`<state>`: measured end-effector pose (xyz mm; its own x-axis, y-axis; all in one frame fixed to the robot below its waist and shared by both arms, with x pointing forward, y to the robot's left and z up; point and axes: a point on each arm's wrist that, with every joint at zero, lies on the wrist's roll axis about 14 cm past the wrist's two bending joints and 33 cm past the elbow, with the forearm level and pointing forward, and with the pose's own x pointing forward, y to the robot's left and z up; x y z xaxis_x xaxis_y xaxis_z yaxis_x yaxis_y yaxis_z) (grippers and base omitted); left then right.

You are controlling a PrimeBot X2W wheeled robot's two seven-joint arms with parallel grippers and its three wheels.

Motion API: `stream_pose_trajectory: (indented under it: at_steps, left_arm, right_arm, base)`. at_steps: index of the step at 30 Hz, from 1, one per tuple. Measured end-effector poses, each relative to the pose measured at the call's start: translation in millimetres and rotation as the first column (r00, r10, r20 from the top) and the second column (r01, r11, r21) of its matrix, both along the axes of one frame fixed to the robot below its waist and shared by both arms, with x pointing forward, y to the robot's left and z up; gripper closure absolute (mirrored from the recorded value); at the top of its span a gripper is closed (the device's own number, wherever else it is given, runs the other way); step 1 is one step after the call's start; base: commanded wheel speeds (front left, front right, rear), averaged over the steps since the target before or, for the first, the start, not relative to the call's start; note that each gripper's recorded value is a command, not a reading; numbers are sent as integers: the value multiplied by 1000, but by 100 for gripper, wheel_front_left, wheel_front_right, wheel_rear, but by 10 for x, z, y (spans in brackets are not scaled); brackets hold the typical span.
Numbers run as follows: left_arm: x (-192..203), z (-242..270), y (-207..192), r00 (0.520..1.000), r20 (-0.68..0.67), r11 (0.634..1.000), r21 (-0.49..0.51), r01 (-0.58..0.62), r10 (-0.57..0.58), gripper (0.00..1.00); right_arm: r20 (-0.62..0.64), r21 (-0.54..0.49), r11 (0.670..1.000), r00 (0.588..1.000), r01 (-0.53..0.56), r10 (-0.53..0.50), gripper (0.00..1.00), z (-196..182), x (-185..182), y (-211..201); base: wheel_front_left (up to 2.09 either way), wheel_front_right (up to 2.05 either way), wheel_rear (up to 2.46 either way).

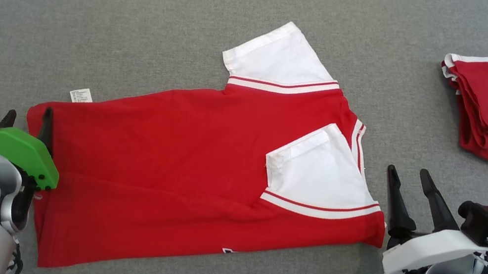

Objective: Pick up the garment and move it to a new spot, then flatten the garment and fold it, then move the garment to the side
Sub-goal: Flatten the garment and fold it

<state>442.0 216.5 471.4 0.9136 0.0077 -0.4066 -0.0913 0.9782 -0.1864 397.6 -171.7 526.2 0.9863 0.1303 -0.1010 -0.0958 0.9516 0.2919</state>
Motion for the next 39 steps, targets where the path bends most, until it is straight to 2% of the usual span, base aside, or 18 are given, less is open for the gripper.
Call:
stream_pose_trajectory:
  at_steps: [7,17,18,21,22,23,24,28,32,35,39]
  left_arm:
    - [108,-297,71,992,-125,999,36,6,-2,0]
    - [197,-393,119,985,-175,999,42,3,4,0]
    - [200,-411,121,983,-186,999,42,6,2,3]
    - [211,-458,119,978,-210,999,43,8,1,22]
    - [217,-468,121,977,-213,999,44,8,2,35]
    - [227,-474,118,977,-215,999,45,8,1,41]
    - [240,-476,112,977,-215,999,44,10,0,41]
    - [252,-508,85,975,-223,999,43,24,-14,60]
    - [263,-520,45,974,-226,998,37,45,-35,68]
    - [297,-480,37,981,-192,998,39,48,-39,100]
    - [386,-346,-3,993,-107,998,30,55,-51,100]
  right_arm:
    - [-27,-9,1000,1000,-8,8,0,-116,54,-21]
    - [-41,-6,1000,999,-10,10,0,-176,70,-26]
    - [-43,-7,1000,999,-10,10,0,-184,70,-26]
    - [-44,-8,1000,999,-11,10,0,-191,86,-30]
    - [-44,-8,1000,999,-10,10,0,-189,94,-34]
    - [-43,-7,1000,999,-9,8,0,-187,103,-41]
    - [-42,-7,1000,999,-7,7,0,-186,110,-50]
    - [-51,-11,1000,999,-4,3,0,-218,109,-73]
    - [-49,-18,1000,999,-8,7,0,-211,143,-79]
    - [-31,-27,999,999,-18,17,0,-155,212,-73]
    - [-9,-59,997,999,-50,50,0,-60,341,-20]
  base:
    - [0,0,0]
    - [0,0,0]
    - [0,0,0]
    - [0,0,0]
    - [0,0,0]
    - [0,0,0]
    - [0,0,0]
    - [0,0,0]
    - [0,0,0]
    - [0,0,0]
    - [0,0,0]
